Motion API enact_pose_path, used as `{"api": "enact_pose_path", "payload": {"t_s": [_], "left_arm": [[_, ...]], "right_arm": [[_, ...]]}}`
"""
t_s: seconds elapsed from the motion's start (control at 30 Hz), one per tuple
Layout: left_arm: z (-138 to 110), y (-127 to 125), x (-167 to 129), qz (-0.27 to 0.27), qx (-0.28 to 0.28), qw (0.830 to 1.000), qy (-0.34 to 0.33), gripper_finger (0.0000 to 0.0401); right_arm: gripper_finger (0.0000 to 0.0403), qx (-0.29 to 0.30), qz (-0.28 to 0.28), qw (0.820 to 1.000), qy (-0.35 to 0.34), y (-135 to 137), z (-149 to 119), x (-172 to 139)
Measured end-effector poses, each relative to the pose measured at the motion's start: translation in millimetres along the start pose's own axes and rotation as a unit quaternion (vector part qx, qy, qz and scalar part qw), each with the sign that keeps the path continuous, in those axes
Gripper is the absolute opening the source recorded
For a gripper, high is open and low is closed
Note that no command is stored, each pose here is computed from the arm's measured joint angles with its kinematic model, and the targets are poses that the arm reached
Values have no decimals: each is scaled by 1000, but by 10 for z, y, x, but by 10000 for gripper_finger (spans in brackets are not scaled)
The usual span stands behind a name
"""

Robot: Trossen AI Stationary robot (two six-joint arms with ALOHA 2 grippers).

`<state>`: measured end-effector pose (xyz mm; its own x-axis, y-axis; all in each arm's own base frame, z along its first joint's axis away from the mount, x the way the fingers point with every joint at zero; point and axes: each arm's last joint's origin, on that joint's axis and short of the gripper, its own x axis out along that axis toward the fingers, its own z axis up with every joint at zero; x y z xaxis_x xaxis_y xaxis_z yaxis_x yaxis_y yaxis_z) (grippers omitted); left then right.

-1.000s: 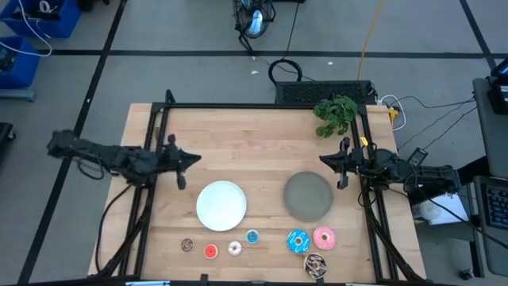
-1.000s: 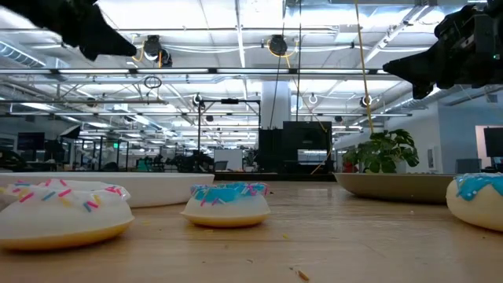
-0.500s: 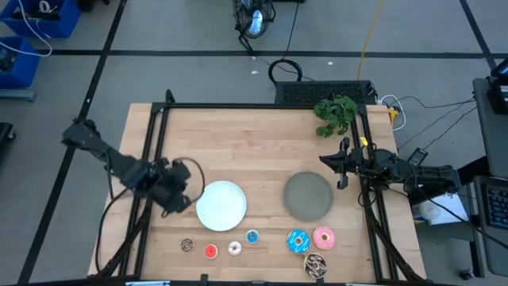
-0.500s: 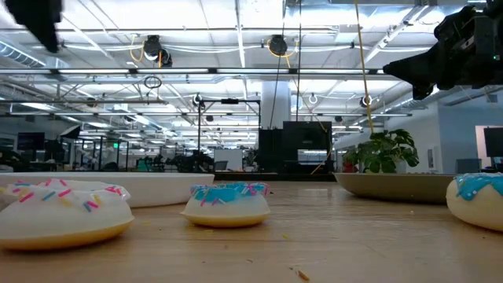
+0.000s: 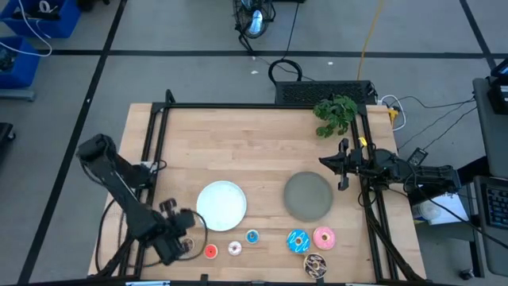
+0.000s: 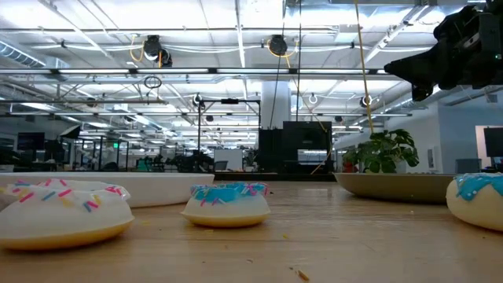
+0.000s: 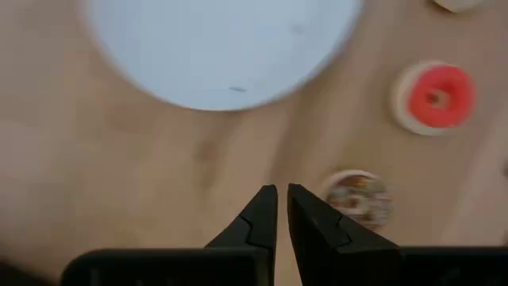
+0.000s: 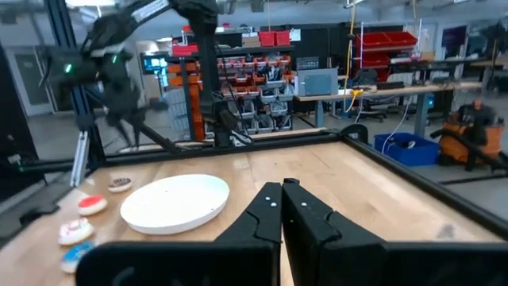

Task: Pick & Place donuts
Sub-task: Put the small brown donut on the white plate

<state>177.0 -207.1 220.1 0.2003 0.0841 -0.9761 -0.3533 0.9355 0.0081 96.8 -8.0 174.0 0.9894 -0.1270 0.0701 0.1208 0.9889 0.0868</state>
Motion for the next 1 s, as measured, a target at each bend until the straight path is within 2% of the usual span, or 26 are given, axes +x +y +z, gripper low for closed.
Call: {"api": "enact_pose_path", "payload": {"t_s": [0.17,0.27,0.33,0.57,0.7,0.87,1.0], "left_arm": [[28,-280,179,-81,-4,997,18,42],[60,-372,179,-125,-16,992,7,65],[68,-393,175,-136,-18,991,3,90],[-32,-364,187,-104,1,995,13,220],[-59,-367,181,-99,32,995,3,282],[-73,-348,191,-89,29,996,10,319],[-124,-307,337,-66,27,996,58,328]], "right_arm": [[0,22,5,1000,0,3,0,0],[0,30,8,1000,1,5,0,0],[0,31,8,999,1,4,-1,0],[0,29,8,1000,1,4,0,0],[0,20,7,1000,1,4,0,0],[0,19,8,1000,1,4,0,0],[0,21,8,1000,1,5,0,0]]}}
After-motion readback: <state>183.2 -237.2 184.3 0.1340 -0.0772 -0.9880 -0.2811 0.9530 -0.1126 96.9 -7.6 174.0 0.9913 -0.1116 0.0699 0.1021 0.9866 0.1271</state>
